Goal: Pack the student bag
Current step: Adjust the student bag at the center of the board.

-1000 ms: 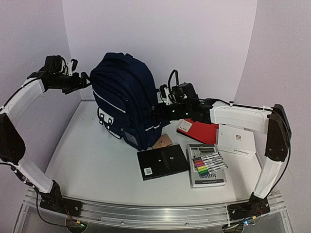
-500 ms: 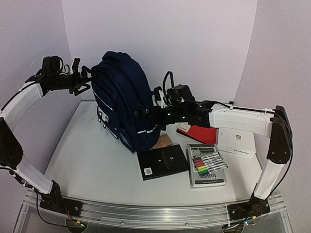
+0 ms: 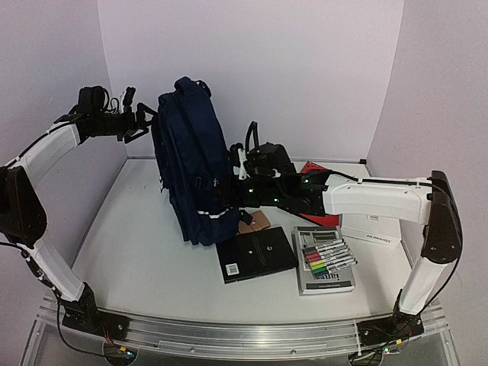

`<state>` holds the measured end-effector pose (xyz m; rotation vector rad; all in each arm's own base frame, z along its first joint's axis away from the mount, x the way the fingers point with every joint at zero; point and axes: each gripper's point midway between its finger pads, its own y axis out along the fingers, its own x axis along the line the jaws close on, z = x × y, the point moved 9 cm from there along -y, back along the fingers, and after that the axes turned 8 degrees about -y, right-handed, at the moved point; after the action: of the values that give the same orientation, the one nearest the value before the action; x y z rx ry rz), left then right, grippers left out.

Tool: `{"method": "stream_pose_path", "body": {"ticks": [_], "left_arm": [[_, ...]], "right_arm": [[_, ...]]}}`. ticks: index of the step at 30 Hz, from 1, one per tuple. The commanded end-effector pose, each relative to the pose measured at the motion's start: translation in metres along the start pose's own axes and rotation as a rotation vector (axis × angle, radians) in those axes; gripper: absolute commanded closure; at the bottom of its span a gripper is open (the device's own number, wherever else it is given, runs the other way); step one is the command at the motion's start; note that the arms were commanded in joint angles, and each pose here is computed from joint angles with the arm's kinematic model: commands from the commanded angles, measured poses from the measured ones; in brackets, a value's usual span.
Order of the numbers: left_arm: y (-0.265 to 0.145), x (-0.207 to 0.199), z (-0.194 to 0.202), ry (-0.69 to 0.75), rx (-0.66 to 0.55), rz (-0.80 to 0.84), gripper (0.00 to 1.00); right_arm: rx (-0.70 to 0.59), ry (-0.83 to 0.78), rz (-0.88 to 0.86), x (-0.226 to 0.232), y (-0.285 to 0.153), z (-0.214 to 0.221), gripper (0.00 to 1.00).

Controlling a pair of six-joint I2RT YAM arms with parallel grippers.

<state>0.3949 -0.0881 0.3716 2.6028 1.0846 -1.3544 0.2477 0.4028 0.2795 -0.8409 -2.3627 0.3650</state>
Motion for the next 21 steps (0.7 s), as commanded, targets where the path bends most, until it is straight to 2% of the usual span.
{"method": "stream_pose_path", "body": {"ticks": [1,5,10,13,16,17,21], "left_arm": [[-0.022,-0.013,0.019,0.152,0.034,-0.126,0.0],[-0.029,-0.027,0.06,0.215,0.136,-0.117,0.0],[-0.027,-0.056,0.098,0.244,0.208,-0.045,0.0],[-0.022,-0.063,0.108,0.22,0.242,-0.04,0.0],[-0.02,-0.057,0.109,0.202,0.225,-0.089,0.02],[-0.018,-0.054,0.108,0.2,0.218,-0.11,0.05],[-0.011,-0.048,0.103,0.148,0.214,-0.16,0.33]], "right_arm": [[-0.228,0.119,0.024,0.005,-0.027,-0.038,1.0],[-0.241,0.152,0.061,0.0,-0.026,-0.036,1.0],[-0.234,0.169,0.092,-0.006,-0.02,-0.029,1.0],[-0.236,0.175,0.101,-0.008,-0.017,-0.029,1.0],[-0.246,0.169,0.105,-0.007,-0.019,-0.031,1.0],[-0.252,0.164,0.11,-0.007,-0.021,-0.032,1.0],[-0.277,0.122,0.14,-0.008,-0.035,-0.036,1.0]]}}
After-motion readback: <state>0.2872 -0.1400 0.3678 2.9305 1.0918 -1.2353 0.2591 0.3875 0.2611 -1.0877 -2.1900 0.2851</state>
